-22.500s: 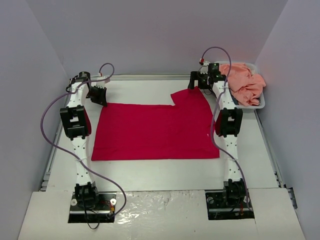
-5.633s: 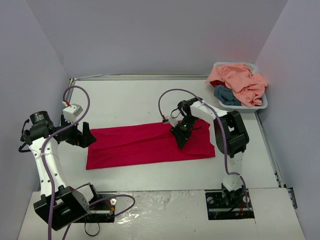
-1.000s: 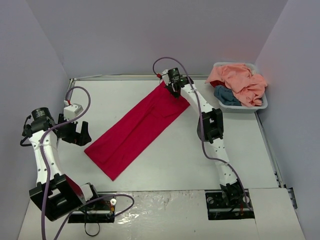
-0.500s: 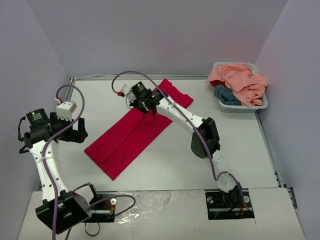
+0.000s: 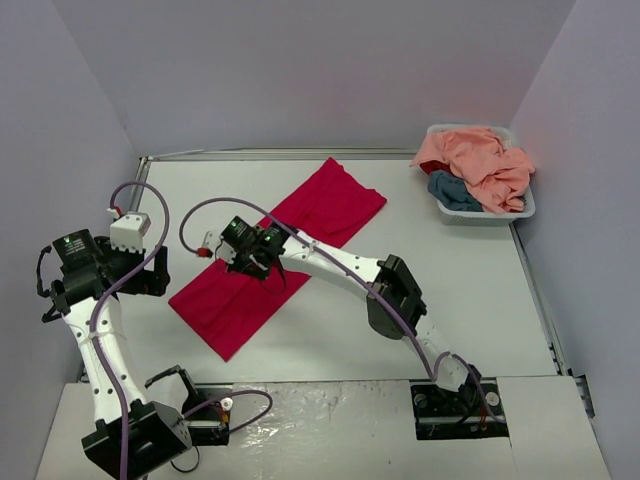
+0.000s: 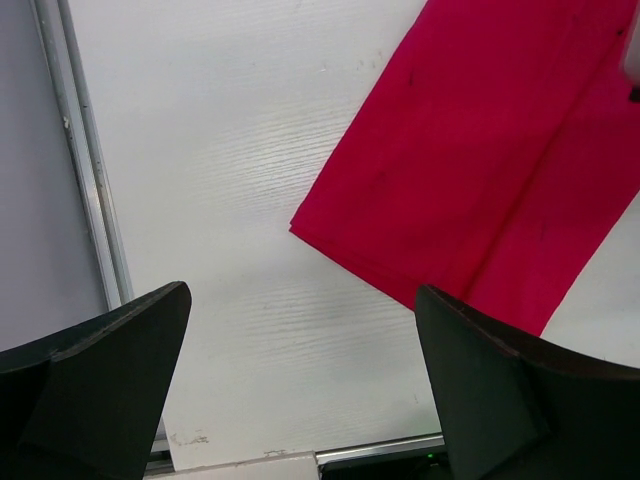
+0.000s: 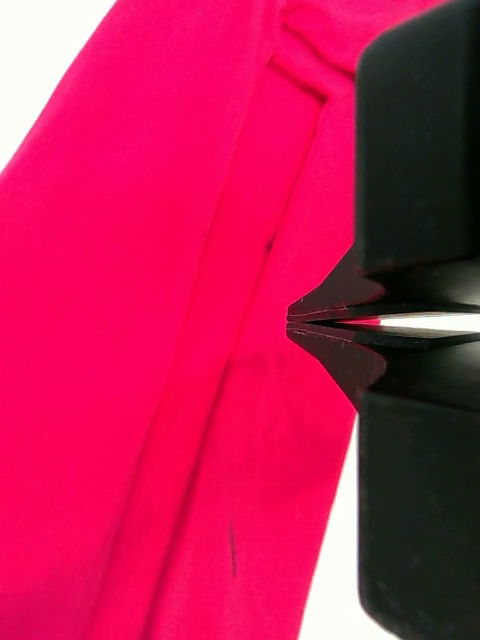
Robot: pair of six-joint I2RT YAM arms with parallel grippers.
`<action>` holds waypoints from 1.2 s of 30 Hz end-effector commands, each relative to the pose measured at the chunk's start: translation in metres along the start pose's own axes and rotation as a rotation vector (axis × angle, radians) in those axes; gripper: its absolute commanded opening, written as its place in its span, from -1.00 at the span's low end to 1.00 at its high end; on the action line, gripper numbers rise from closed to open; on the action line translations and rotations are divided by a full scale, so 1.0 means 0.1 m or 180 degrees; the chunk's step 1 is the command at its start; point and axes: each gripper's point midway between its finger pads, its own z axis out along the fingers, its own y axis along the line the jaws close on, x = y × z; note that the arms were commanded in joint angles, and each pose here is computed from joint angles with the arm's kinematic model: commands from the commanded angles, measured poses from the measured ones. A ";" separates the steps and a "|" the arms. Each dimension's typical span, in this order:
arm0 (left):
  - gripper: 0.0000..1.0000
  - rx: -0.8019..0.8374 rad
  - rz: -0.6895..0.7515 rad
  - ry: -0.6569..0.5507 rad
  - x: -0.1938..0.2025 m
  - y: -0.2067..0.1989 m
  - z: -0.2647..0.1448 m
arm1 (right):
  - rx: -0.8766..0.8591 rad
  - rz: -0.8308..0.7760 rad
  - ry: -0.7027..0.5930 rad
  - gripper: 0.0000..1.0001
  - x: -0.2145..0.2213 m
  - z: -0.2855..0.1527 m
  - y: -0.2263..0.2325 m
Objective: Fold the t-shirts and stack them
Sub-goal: Rotate the tshirt 90 degrees
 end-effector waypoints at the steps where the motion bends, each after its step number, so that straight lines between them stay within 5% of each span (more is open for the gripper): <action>1: 0.89 -0.0070 0.0003 -0.0037 -0.03 0.02 -0.07 | -0.0240 -0.0152 0.0185 -1.00 0.11 0.11 0.40; 20: 0.89 -0.0088 0.0003 -0.0071 -0.03 0.03 -0.08 | -0.0666 -0.0413 0.0557 -1.00 0.48 0.50 1.09; 36: 0.89 -0.0009 -0.0012 -0.0082 -0.05 0.01 -0.04 | -0.1137 -0.0535 0.1198 -1.00 1.31 0.20 1.35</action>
